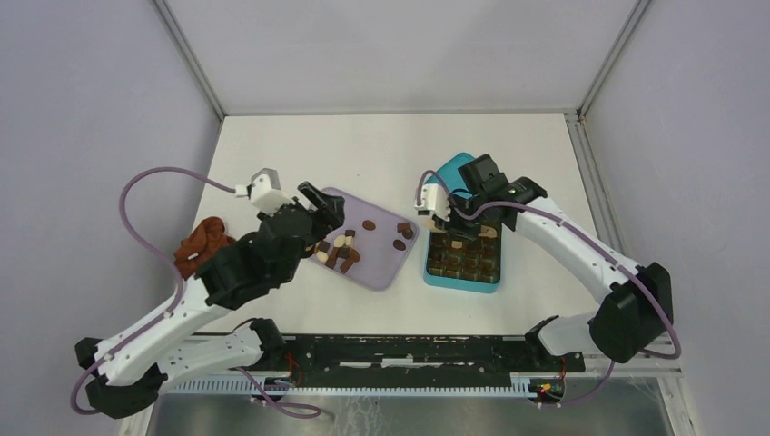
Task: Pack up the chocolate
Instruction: Pick up the fake chocolate from the plate, then adjust the packing box at the center of the board.
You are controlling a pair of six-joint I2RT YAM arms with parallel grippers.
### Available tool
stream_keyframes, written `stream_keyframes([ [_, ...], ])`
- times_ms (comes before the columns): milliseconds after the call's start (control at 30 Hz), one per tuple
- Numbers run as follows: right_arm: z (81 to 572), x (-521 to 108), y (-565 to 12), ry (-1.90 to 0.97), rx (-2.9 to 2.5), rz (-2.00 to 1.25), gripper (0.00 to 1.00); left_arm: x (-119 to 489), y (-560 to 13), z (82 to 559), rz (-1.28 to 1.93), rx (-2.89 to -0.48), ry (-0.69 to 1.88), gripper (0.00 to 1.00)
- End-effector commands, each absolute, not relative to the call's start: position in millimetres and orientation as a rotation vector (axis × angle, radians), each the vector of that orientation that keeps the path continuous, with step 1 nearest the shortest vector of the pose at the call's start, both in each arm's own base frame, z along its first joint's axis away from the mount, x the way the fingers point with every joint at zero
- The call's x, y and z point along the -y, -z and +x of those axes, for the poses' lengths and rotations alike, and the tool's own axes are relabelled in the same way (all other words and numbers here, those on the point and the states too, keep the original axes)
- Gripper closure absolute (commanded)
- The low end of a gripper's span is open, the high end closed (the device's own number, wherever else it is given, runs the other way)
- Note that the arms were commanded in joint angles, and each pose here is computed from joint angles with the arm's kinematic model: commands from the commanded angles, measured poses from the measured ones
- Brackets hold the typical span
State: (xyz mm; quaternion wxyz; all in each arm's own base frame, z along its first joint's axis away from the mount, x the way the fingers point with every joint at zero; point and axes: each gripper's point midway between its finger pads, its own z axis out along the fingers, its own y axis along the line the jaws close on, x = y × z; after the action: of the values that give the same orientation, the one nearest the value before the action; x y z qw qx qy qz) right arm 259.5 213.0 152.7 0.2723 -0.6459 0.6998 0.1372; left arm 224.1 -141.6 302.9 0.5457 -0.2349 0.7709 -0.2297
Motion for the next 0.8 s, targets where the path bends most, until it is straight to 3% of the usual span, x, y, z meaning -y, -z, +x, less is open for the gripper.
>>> stream_keyframes([
  [0,241.8,-182.7,-145.8,-0.379,-1.885,-1.721,0.87,177.9,-284.5,238.7,-0.538,-1.885,0.577,0.12],
  [400,244.9,-115.8,-124.3,-0.328,-2.023,-1.577,0.87,295.2,-153.9,275.9,-0.187,-2.333,0.505,0.14],
  [767,242.9,-100.2,-113.8,-0.355,-2.066,-1.523,0.87,365.8,-99.2,287.0,0.040,-2.481,0.604,0.33],
])
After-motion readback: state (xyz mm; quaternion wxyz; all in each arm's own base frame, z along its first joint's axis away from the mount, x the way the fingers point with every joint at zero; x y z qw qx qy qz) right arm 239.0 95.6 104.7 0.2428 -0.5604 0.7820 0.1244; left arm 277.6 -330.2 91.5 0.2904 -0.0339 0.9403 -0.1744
